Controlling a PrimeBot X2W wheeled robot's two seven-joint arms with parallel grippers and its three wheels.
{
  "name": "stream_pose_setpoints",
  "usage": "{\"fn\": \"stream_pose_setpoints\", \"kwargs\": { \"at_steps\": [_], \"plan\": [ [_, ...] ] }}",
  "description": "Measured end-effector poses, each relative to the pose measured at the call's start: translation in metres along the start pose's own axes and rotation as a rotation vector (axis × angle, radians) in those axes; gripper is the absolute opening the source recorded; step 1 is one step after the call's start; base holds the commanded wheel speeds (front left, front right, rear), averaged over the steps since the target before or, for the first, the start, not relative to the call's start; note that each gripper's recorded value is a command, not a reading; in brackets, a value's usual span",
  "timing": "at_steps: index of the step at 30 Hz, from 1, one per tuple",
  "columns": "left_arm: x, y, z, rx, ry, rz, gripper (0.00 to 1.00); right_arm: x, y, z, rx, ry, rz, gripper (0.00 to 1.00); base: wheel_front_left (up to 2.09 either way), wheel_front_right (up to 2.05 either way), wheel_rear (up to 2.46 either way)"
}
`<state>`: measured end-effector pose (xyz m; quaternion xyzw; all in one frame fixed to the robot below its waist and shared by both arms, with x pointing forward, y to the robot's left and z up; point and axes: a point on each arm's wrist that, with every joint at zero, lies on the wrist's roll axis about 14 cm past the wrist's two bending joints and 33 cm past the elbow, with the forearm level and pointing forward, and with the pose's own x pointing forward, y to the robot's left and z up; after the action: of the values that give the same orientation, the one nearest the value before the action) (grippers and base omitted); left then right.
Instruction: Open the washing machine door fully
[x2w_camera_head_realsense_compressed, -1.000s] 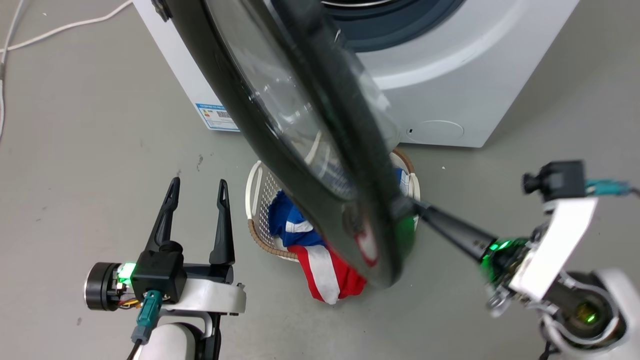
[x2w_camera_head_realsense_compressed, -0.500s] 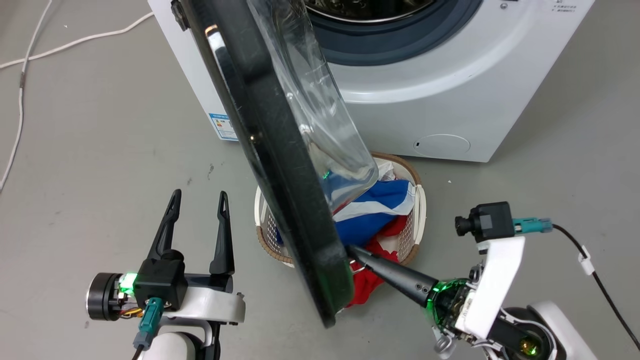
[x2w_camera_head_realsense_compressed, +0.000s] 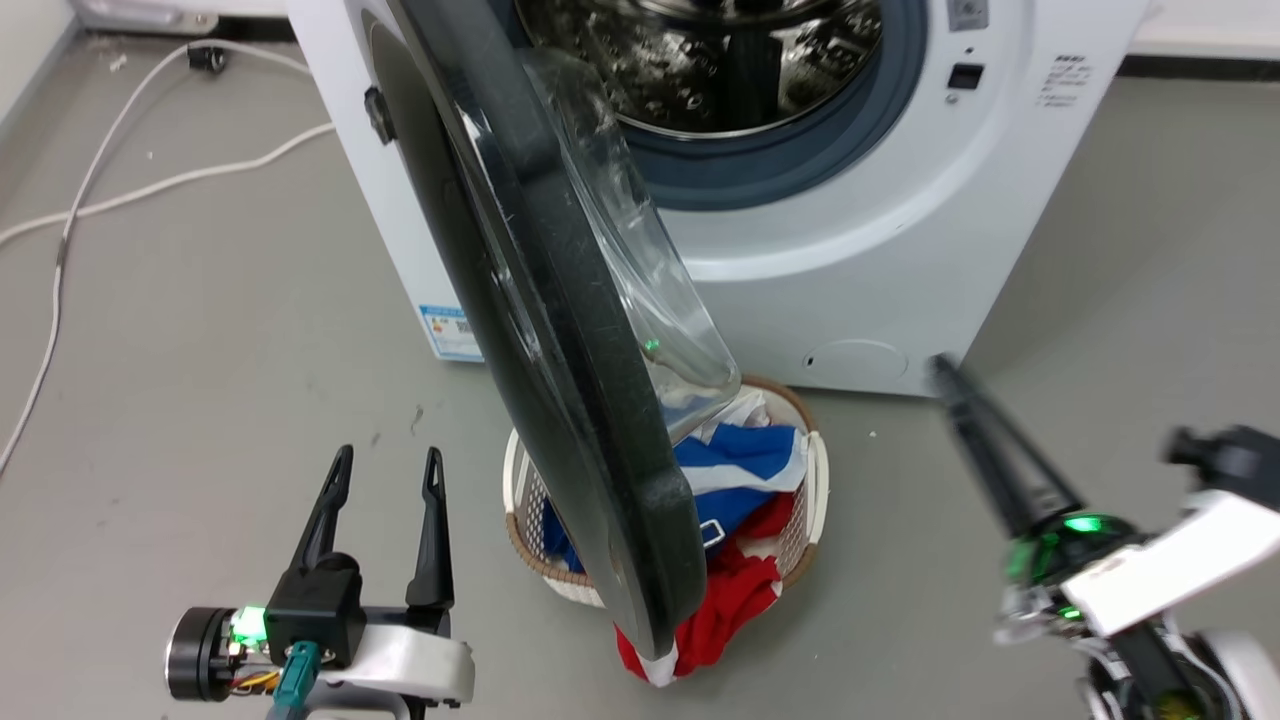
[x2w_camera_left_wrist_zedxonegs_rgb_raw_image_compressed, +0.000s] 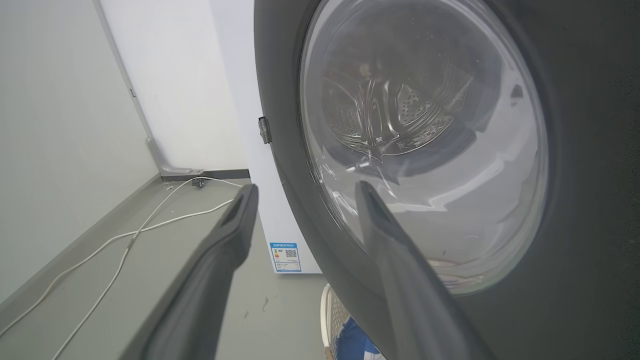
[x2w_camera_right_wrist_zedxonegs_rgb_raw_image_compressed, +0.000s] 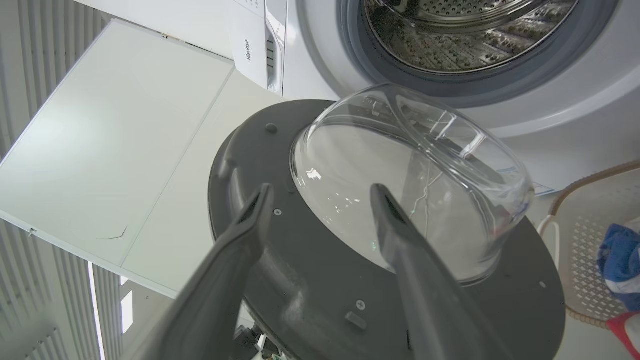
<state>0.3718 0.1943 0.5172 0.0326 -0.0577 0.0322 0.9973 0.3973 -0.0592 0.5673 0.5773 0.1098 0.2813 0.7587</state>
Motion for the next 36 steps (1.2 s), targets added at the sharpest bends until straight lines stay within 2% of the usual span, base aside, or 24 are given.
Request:
{"fn": "stream_pose_setpoints", "kwargs": {
  "at_steps": [3,7,10,13,16,21,25,30,36],
  "plan": [
    [-0.004,-0.001,0.004,-0.001,-0.011,-0.004,1.00,-0.014,0.010,0.036,-0.134,-0.171,-0.001,1.00,0.00,0.00,0.00],
    [-0.011,-0.001,0.008,-0.001,-0.021,-0.010,1.00,-0.037,0.025,0.071,-0.430,-0.366,-0.002,1.00,0.00,0.00,0.00],
    [-0.015,-0.002,0.011,0.000,-0.028,-0.015,1.00,-0.052,0.025,0.076,-0.708,-0.392,-0.028,1.00,0.00,0.00,0.00],
    [-0.018,-0.005,0.013,-0.002,-0.033,-0.022,1.00,-0.063,0.021,0.077,-0.902,-0.392,-0.072,1.00,0.00,0.00,0.00],
    [-0.019,-0.007,0.014,-0.004,-0.037,-0.030,1.00,-0.071,0.023,0.082,-1.038,-0.429,-0.113,1.00,0.00,0.00,0.00],
    [-0.019,-0.008,0.014,-0.005,-0.038,-0.033,1.00,-0.085,0.001,0.078,-1.183,-0.403,-0.231,1.00,0.00,0.00,0.00],
    [-0.018,-0.008,0.013,-0.006,-0.035,-0.032,1.00,-0.094,-0.016,0.074,-1.241,-0.375,-0.318,1.00,0.00,0.00,0.00],
    [-0.018,-0.008,0.010,-0.006,-0.025,-0.030,1.00,-0.098,-0.034,0.064,-1.281,-0.322,-0.377,1.00,0.00,0.00,0.00],
    [-0.018,-0.006,0.008,-0.005,-0.018,-0.021,1.00,-0.104,-0.045,0.059,-1.273,-0.306,-0.428,1.00,0.00,0.00,0.00]
  ]
}}
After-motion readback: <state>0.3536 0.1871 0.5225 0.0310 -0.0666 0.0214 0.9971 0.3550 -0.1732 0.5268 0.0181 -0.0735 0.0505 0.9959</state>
